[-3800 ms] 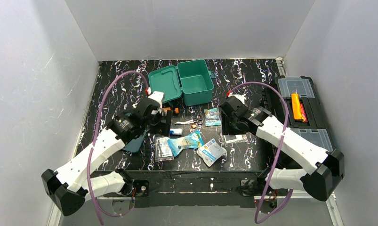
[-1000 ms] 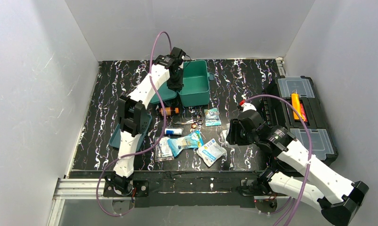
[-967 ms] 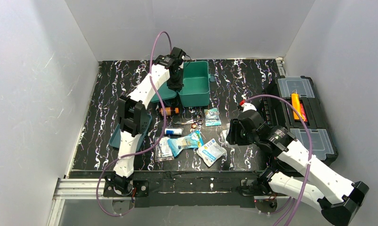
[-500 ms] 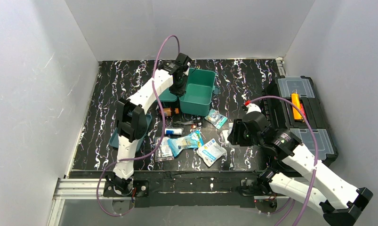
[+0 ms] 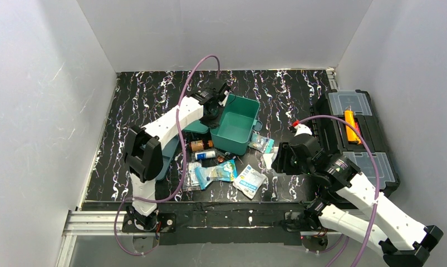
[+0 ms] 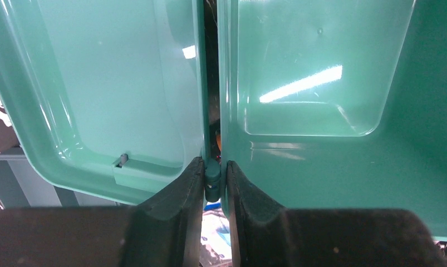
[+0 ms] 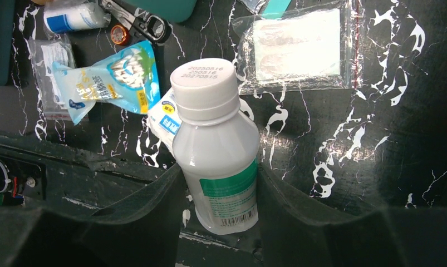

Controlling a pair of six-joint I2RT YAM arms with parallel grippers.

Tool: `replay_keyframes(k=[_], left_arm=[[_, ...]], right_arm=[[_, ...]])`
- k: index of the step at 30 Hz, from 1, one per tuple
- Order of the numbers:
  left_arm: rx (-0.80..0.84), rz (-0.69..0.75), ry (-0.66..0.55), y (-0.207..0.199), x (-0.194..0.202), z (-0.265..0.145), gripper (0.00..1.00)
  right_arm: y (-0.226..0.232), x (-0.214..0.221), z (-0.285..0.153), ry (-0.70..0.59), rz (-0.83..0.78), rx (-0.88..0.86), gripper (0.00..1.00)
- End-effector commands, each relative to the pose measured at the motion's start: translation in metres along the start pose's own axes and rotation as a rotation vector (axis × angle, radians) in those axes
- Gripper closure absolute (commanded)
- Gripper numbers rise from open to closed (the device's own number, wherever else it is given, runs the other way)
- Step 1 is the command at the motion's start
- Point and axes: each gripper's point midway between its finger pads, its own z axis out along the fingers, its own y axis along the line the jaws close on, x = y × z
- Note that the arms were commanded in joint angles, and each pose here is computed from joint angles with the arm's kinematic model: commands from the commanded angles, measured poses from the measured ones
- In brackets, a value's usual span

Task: Organize the medicine kit

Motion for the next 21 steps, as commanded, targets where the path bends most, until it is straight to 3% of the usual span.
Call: replay_keyframes(k=[1, 12, 16, 21], left_arm=[[-0.003, 0.060, 0.002, 0.000, 0.022, -0.020, 1.00], [0.066, 0.096, -0.006, -0.019, 0.040, -0.031, 1.00], [0.072, 0.103, -0.005, -0.023, 0.041, -0.032, 0.88], [0.061, 0.093, -0.041, -0.018, 0.036, -0.043, 0.62]], right_arm=[[0.004, -0.016, -0.008, -0.060, 0.020, -0.013, 0.91], [0.047, -0.075, -0.023, -0.117, -0.064, -0.067, 0.91], [0.070, -0.096, -0.020, -0.111, -0.104, -0.101, 0.91], [0.097, -0.114, -0.007, -0.100, -0.081, -0.144, 0.92]])
